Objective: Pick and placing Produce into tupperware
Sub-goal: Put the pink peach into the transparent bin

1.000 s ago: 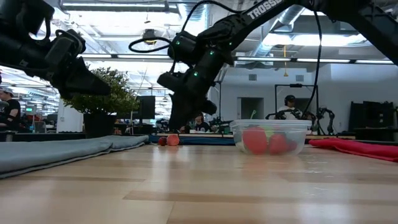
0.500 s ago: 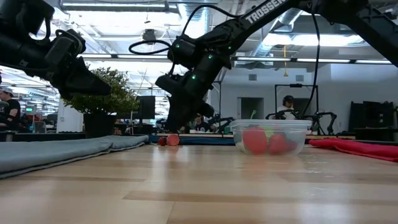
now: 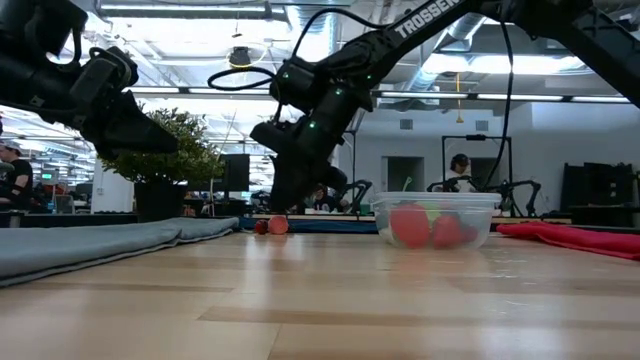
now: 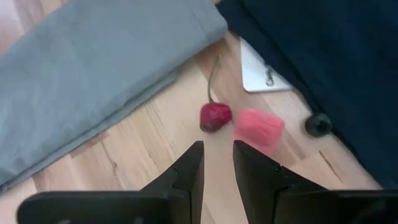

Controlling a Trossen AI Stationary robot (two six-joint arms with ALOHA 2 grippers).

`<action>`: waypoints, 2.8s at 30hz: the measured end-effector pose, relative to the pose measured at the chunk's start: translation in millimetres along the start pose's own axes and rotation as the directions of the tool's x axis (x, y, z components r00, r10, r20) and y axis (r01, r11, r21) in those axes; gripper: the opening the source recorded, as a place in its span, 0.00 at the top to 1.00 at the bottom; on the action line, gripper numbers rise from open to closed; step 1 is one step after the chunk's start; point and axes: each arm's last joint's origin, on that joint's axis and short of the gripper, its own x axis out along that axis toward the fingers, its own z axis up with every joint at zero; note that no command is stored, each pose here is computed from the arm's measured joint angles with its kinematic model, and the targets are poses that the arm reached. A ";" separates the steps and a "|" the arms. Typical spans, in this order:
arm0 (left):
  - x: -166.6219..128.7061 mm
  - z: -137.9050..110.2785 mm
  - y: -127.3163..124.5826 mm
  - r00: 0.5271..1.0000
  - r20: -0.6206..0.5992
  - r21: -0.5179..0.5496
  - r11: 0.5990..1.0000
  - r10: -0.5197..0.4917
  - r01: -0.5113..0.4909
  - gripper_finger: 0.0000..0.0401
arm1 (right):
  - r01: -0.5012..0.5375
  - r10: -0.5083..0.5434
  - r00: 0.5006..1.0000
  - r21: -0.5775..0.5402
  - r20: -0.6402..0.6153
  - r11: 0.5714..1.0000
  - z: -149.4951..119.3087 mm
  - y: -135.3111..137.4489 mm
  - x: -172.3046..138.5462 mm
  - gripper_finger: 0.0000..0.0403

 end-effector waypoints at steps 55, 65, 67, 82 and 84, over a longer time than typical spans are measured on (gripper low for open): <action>-0.1 -0.1 -1.8 0.998 -0.017 -0.003 0.998 -0.057 0.057 0.78 | 0.258 -0.297 0.954 0.373 0.049 0.891 -21.5 25.0 25.0 0.31; -0.1 -0.5 -1.9 0.998 -0.024 -0.010 0.998 -0.065 0.065 0.78 | 0.244 -0.301 0.946 0.347 0.119 0.905 -19.6 31.8 33.3 0.31; -0.1 -0.7 -2.1 0.997 -0.027 -0.010 0.998 -0.070 0.070 0.78 | 0.233 -0.294 0.945 0.339 0.142 0.911 -16.7 33.4 30.4 0.31; -0.1 -1.0 -2.8 0.995 -0.036 -0.019 0.995 -0.094 0.093 0.78 | 0.200 -0.265 0.954 0.366 0.137 0.909 -8.9 17.7 28.5 0.40; -0.1 -1.0 -2.8 0.995 -0.036 -0.020 0.995 -0.094 0.093 0.78 | 0.200 -0.267 0.954 0.370 0.138 0.907 -8.4 16.5 28.4 0.41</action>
